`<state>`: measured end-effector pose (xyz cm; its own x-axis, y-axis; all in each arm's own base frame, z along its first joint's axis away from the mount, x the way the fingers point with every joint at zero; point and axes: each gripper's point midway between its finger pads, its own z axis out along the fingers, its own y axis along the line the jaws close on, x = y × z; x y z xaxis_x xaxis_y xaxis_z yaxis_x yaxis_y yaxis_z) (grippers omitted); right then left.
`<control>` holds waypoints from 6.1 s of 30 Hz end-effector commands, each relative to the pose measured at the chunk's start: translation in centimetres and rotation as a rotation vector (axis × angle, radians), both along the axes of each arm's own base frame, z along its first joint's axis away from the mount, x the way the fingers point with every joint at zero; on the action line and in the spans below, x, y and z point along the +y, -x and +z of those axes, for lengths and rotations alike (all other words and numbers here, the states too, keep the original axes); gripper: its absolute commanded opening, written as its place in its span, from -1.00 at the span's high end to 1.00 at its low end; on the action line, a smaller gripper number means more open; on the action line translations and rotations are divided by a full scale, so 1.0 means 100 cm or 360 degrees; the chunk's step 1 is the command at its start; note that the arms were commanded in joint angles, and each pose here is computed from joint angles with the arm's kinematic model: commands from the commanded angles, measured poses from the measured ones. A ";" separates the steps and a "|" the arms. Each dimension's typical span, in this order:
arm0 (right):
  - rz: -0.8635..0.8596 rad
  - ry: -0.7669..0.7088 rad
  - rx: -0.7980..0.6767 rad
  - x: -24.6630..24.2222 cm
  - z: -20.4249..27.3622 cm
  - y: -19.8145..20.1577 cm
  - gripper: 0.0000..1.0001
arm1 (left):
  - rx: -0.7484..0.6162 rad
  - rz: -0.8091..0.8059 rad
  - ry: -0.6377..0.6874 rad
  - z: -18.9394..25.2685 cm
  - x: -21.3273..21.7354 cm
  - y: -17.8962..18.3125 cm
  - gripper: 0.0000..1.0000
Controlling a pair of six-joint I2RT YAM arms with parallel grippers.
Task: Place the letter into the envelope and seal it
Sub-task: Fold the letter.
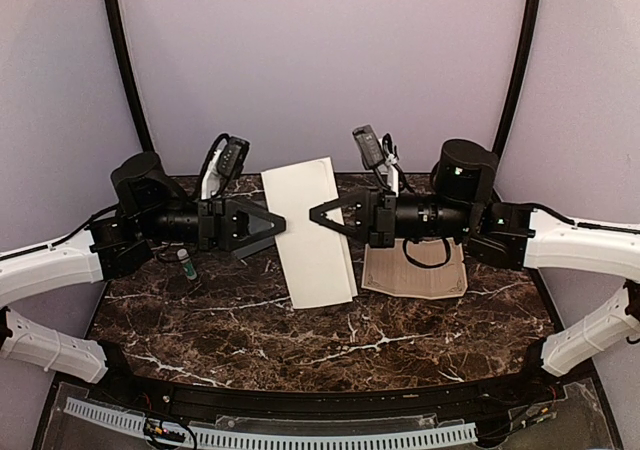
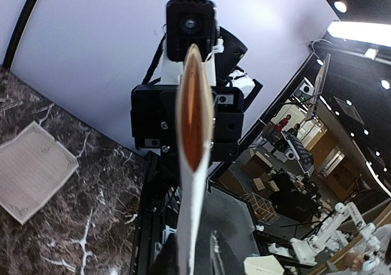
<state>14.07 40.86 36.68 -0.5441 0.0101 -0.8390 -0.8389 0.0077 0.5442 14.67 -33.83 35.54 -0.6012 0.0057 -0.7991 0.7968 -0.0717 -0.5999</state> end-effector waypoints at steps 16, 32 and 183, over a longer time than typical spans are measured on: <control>-0.0129 -0.0178 0.0001 -0.010 0.018 -0.008 1.00 | 0.0002 -0.0019 -0.0003 -0.002 0.001 0.005 1.00; -0.0001 0.0390 -0.0144 -0.032 -0.011 0.003 -0.84 | 0.0034 -0.0276 -0.0331 -0.045 -0.018 0.045 1.00; -0.0299 0.0395 -0.0231 -0.061 0.024 -0.056 1.00 | 0.0164 -0.0390 -0.0654 -0.115 -0.021 0.084 0.97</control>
<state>17.44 35.74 33.75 -0.5164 -0.2736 -0.8115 -0.8526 0.2527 0.4573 8.59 -37.20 25.71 -0.6026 0.3753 -0.7043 0.7657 0.0231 -0.6428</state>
